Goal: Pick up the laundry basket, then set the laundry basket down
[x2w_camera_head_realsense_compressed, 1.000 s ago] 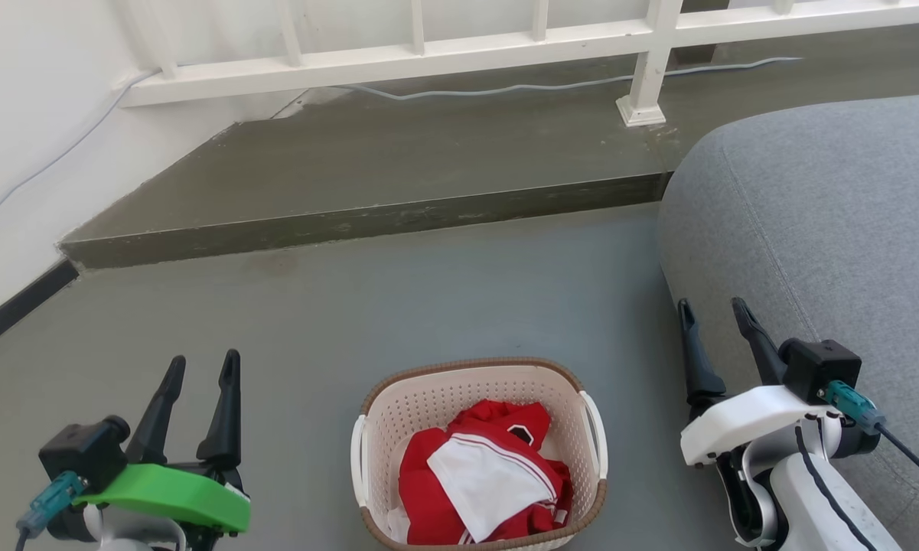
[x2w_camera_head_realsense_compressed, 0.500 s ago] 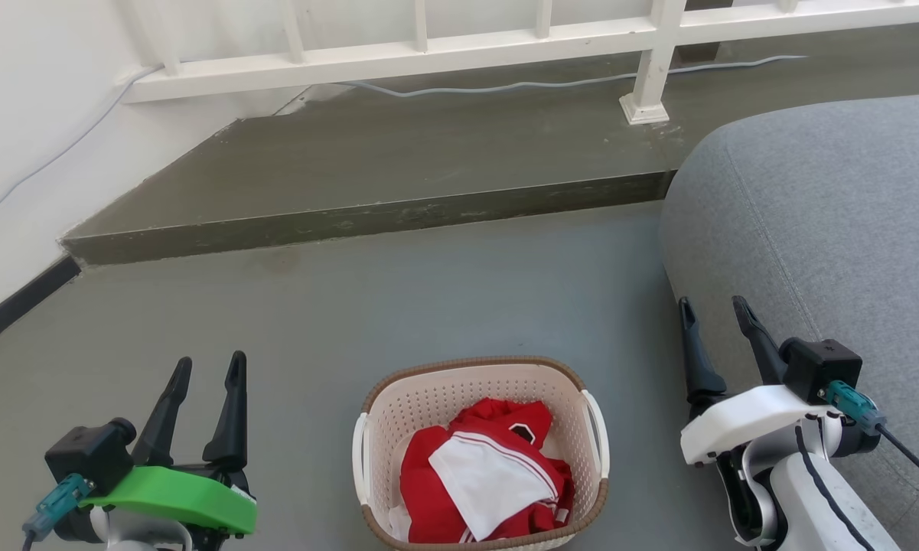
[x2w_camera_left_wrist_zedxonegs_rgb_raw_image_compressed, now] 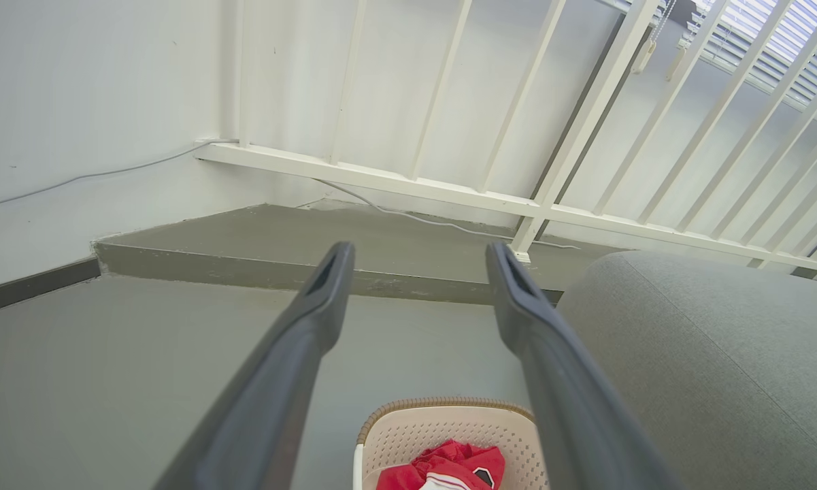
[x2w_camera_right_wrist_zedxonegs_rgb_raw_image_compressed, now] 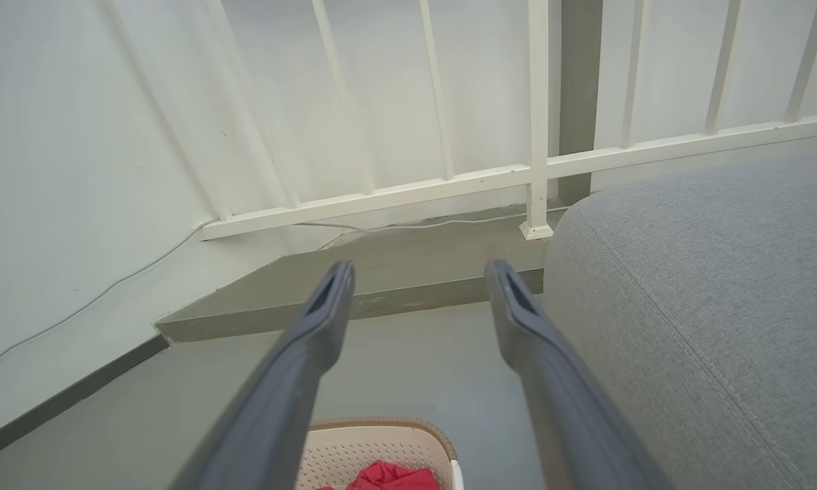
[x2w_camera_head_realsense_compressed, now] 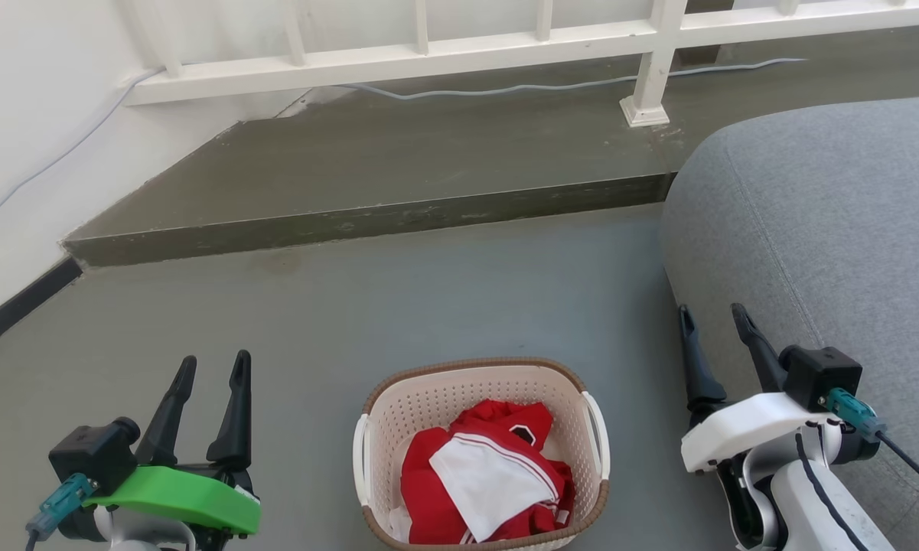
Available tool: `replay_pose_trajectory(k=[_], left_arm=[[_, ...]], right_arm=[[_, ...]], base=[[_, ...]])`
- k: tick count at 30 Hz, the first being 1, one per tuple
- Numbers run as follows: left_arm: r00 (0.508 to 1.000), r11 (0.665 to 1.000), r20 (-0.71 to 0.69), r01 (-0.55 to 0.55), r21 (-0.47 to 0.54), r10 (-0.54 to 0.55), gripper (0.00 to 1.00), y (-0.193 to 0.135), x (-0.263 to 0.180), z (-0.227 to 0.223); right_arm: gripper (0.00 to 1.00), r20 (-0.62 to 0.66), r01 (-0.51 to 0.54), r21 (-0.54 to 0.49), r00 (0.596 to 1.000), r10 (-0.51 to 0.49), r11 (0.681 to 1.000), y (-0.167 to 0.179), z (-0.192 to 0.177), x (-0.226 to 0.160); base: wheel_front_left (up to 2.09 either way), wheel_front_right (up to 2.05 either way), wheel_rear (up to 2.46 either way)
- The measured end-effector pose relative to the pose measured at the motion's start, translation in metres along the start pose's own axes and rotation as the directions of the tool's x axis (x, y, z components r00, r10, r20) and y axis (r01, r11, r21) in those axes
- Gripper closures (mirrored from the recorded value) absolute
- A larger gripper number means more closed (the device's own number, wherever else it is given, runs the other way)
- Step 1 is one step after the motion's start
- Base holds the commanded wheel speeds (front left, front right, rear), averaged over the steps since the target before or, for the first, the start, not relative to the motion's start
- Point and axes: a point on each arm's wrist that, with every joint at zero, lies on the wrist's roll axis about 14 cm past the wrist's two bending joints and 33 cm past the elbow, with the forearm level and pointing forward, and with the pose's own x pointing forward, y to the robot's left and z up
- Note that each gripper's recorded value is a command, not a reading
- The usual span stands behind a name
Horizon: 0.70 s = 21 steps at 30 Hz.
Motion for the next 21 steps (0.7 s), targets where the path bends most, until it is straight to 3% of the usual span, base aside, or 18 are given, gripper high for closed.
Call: replay_pose_trajectory(k=[3, 4, 10, 21], left_arm=[[1.000, 1.000, 0.000, 0.000, -0.001, 0.000, 0.00, 0.000, 0.000, 0.000], [1.000, 1.000, -0.002, 0.003, -0.008, -0.003, 1.00, -0.001, 0.000, -0.001], [0.997, 0.999, -0.068, -0.029, -0.040, 0.026, 1.00, 0.000, -0.008, -0.025], [0.995, 0.985, -0.073, -0.083, -0.150, 0.073, 1.00, 0.008, -0.011, -0.025]], right_arm=[[0.00, -0.001, -0.002, 0.003, 1.000, 0.002, 1.000, 0.001, -0.001, 0.000], [1.00, -0.001, -0.002, 0.002, 1.000, 0.002, 1.000, 0.001, -0.001, 0.000], [1.00, -0.100, 0.023, 0.021, 0.995, -0.021, 1.000, -0.001, -0.033, -0.017], [1.00, -0.136, 0.080, 0.141, 0.989, -0.061, 0.987, -0.012, -0.038, -0.017]], base=[[0.00, 0.00, 0.00], [0.00, 0.00, 0.00], [0.00, 0.00, 0.00], [0.00, 0.00, 0.00]])
